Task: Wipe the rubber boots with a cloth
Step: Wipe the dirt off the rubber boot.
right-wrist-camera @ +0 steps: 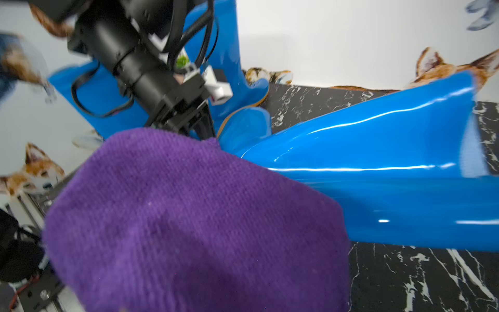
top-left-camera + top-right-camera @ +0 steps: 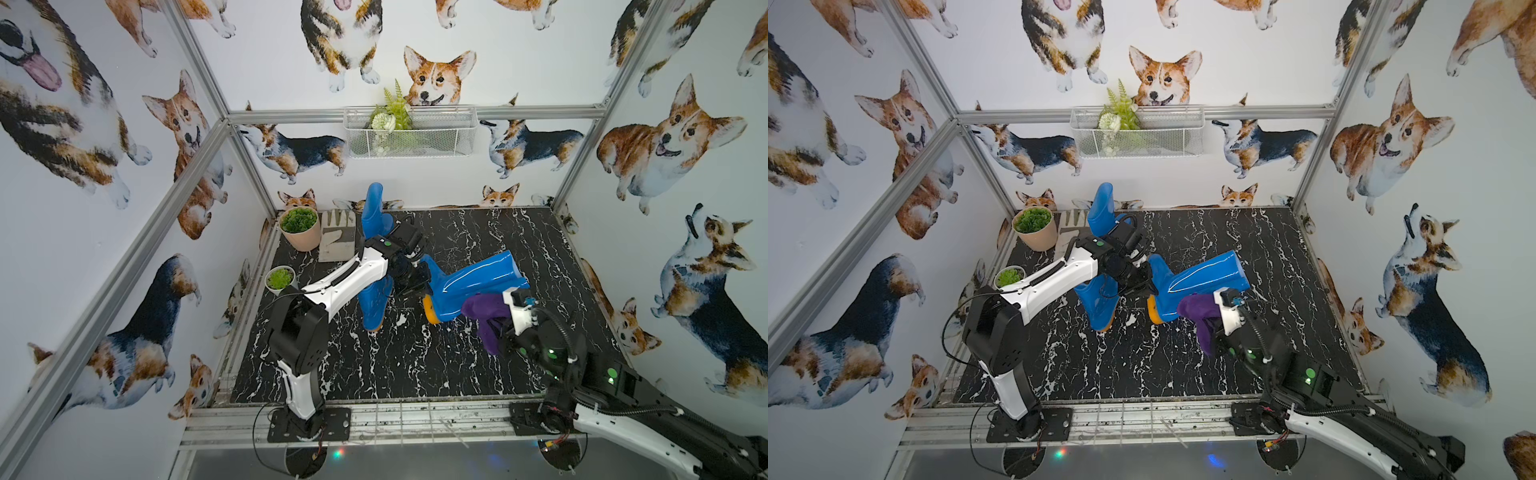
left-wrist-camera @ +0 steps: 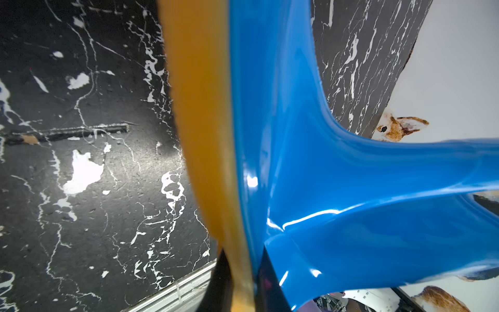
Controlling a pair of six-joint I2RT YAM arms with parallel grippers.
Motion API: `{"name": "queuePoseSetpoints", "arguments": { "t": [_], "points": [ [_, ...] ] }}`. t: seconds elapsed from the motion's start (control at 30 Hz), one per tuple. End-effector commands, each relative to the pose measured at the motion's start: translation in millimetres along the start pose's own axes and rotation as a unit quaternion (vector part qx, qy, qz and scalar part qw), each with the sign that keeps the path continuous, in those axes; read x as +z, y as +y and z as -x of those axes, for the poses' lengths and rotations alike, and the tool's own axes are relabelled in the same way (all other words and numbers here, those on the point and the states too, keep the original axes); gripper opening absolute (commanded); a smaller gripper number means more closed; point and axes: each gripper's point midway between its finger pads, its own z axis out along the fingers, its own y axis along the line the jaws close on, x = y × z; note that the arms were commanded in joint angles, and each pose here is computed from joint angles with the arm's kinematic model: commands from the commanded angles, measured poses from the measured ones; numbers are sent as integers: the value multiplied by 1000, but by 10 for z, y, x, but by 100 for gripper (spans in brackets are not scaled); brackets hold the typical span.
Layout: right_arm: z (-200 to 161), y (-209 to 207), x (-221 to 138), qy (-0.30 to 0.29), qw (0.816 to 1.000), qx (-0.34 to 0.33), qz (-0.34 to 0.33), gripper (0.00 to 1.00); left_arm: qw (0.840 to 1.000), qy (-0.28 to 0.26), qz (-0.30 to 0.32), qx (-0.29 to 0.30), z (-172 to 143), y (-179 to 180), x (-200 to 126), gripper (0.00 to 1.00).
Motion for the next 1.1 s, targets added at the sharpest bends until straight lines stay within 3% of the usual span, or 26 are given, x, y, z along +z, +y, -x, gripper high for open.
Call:
{"name": "queuePoseSetpoints", "arguments": {
  "t": [0.0, 0.1, 0.23, 0.37, 0.43, 0.6, 0.67, 0.73, 0.83, 1.07],
  "points": [
    [82, 241, 393, 5, 998, -53, -20, 0, 999, -1, -40, 13, 15, -179, -53, 0],
    [23, 167, 643, 37, 996, -64, -58, 0, 999, -6, -43, 12, 6, -196, -82, 0],
    [-15, -517, 626, 74, 987, 22, -140, 0, 999, -9, -40, 18, -24, -195, -123, 0],
    [12, -1528, 26, 43, 944, 182, -271, 0, 999, -16, -15, 33, -69, -133, -123, 0],
    [50, -1763, -261, 19, 925, 232, -301, 0, 999, -22, 9, 45, -89, -91, -91, 0],
    [218, -1654, -449, 13, 923, 281, -263, 0, 992, -44, 89, 79, -143, 19, 129, 0],
    [176, -1528, -365, 33, 923, 309, -227, 0, 989, -47, 106, 90, -173, 10, 278, 31],
    [84, -1386, -232, 55, 923, 335, -181, 0, 986, -50, 122, 103, -185, 6, 374, 47],
    [-129, -1228, -59, 90, 917, 363, -136, 0, 979, -63, 148, 123, -170, 31, 378, 63],
    [-407, -943, 215, 166, 924, 334, -88, 0, 960, -119, 193, 167, -127, 158, 95, 66]
  ]
}}
